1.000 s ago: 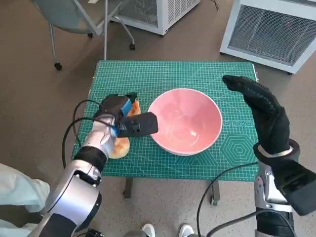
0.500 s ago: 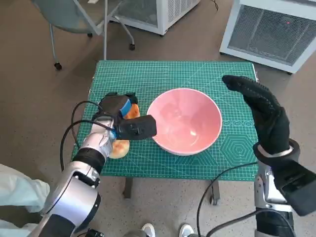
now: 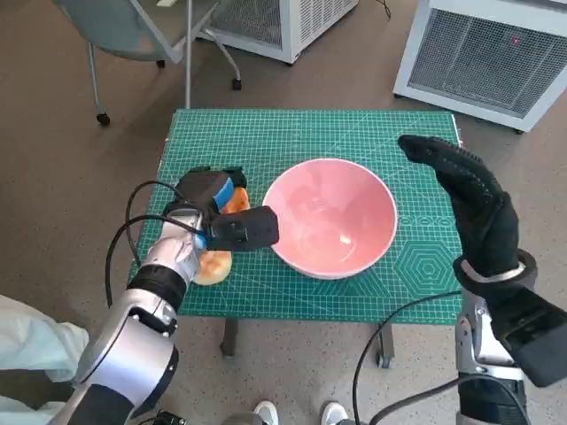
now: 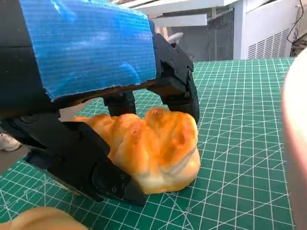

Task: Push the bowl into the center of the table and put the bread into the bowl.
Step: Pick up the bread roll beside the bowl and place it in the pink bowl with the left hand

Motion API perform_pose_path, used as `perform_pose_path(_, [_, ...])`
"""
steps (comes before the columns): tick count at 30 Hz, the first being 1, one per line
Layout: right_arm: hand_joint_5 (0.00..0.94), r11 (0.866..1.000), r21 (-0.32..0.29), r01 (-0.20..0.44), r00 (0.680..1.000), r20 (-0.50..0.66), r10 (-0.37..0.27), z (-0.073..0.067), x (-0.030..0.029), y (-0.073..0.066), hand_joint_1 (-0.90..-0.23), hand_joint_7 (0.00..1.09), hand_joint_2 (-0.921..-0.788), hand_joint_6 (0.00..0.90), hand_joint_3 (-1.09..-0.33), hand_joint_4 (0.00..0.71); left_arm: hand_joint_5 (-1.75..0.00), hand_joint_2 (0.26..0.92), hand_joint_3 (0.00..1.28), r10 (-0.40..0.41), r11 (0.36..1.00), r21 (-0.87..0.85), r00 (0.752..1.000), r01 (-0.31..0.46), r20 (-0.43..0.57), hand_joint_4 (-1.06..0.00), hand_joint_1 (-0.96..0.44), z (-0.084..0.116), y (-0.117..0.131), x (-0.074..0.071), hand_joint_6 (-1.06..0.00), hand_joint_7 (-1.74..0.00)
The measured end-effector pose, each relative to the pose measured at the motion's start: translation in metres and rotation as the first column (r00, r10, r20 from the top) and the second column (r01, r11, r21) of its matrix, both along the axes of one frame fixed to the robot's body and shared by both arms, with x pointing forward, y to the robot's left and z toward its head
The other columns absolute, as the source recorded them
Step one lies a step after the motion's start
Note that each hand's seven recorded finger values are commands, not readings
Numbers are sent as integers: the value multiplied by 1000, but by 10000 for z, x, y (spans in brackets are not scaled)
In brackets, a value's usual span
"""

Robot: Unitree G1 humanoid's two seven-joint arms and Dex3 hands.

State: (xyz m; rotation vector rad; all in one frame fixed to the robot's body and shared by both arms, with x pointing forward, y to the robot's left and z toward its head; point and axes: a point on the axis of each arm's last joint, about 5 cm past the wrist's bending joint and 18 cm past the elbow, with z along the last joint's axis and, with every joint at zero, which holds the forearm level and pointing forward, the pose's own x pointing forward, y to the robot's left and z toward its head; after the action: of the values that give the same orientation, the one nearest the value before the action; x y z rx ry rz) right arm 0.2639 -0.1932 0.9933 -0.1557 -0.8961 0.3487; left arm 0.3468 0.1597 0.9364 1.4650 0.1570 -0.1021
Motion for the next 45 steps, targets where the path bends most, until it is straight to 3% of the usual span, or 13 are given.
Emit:
perform_pose_path(8, [1, 1000, 4, -1, 1000, -5, 1, -8, -2, 0, -595, 331, -921, -1, -724, 113, -1465, 921, 108, 19, 999, -27, 1000, -19, -7, -574, 4, 15, 37, 4, -701, -898])
perform_pose_path(12, [1, 1000, 4, 0, 1000, -9, 0, -17, -7, -3, -593, 332, -921, -1, -725, 113, -1319, 921, 130, 38, 997, -65, 999, -39, -5, -571, 1, 33, 65, 10, -607, -1170])
perform_pose_path(16, [0, 1000, 4, 0, 1000, -14, 0, -26, -11, -5, -592, 332, -921, -1, -725, 113, -1291, 920, 136, 55, 993, -102, 998, -54, 7, -570, 1, 75, 89, 27, -588, -1224])
perform_pose_path(19, [0, 1000, 5, 0, 1000, -18, 0, -30, -12, -5, -591, 339, -921, -1, -727, 112, -1398, 920, 105, 64, 988, -141, 997, -59, 32, -594, 4, 135, 94, 51, -676, -976])
perform_pose_path(27, [1, 1000, 9, -5, 1000, -25, 5, -32, -9, 7, -589, 377, -921, -1, -729, 113, -1305, 919, 75, 57, 967, -254, 979, -6, 194, -676, 1, 374, 42, 139, -657, -997])
perform_pose_path(37, [1, 1000, 20, -11, 999, -30, 11, -37, -7, 20, -586, 402, -921, -1, -731, 114, -1147, 920, 59, -71, 920, -319, 899, 226, 433, -753, 1, 591, -179, 175, -592, -1140])
perform_pose_path(45, [0, 1000, 19, -14, 999, -33, 15, -38, -6, 26, -599, 403, -921, -1, -732, 113, -1119, 917, 35, -204, 846, -303, 791, 440, 577, -797, 1, 671, -374, 118, -619, -1093])
